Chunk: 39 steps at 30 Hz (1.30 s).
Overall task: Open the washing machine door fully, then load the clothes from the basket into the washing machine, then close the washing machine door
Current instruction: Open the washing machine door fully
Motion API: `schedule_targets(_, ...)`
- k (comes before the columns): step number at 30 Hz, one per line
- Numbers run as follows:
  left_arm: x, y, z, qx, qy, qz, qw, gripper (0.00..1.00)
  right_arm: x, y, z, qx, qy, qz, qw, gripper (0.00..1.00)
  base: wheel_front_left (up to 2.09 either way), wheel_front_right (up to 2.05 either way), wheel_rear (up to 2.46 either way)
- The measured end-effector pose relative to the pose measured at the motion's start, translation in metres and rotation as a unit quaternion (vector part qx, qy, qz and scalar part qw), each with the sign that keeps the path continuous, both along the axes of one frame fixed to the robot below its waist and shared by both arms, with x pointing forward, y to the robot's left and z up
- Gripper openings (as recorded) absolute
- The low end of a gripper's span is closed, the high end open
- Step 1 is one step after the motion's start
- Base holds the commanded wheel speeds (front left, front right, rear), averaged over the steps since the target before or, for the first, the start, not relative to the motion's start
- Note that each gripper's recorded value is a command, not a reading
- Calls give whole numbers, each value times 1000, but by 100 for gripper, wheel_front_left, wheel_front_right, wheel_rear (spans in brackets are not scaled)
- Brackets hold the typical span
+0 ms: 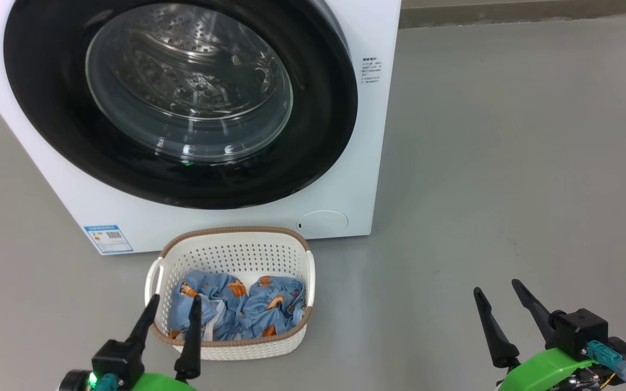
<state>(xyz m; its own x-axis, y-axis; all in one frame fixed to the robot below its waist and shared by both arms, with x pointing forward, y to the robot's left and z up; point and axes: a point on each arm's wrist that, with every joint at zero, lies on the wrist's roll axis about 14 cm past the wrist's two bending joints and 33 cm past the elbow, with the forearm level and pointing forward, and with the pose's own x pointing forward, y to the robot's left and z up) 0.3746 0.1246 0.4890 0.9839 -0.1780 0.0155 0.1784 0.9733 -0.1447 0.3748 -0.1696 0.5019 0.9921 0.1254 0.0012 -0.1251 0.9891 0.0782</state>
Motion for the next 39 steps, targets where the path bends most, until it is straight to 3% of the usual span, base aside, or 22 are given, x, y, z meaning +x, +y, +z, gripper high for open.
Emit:
schedule_targets(8, 0, 0, -1, 0, 2, 1, 1000, 100, 0, 0, 0, 4, -2, 1, 1000, 100, 0, 0, 0)
schedule_targets(9, 0, 0, -1, 0, 2, 1, 1000, 100, 0, 1, 1, 4, -4, 1, 1000, 54, 0, 0, 0)
schedule_targets(10, -1, 0, -2, 0, 2, 1, 1000, 100, 0, 1, 2, 4, -5, 2, 1000, 2, 0, 0, 0)
schedule_targets(26, -2, 0, -2, -2, 3, 1, 1000, 100, 0, 8, 1, 11, -1, 19, 1000, 0, 0, 0, 0)
schedule_targets(33, 3, 0, -3, -2, 6, 1, 1000, 100, 8, 5, -7, 103, 26, 3, 994, 0, 0, 0, 0)
schedule_targets(39, 12, 1, -6, -1, 9, 4, 1000, 100, 32, -1, -4, 232, 38, -19, 972, 0, 0, 0, 0)
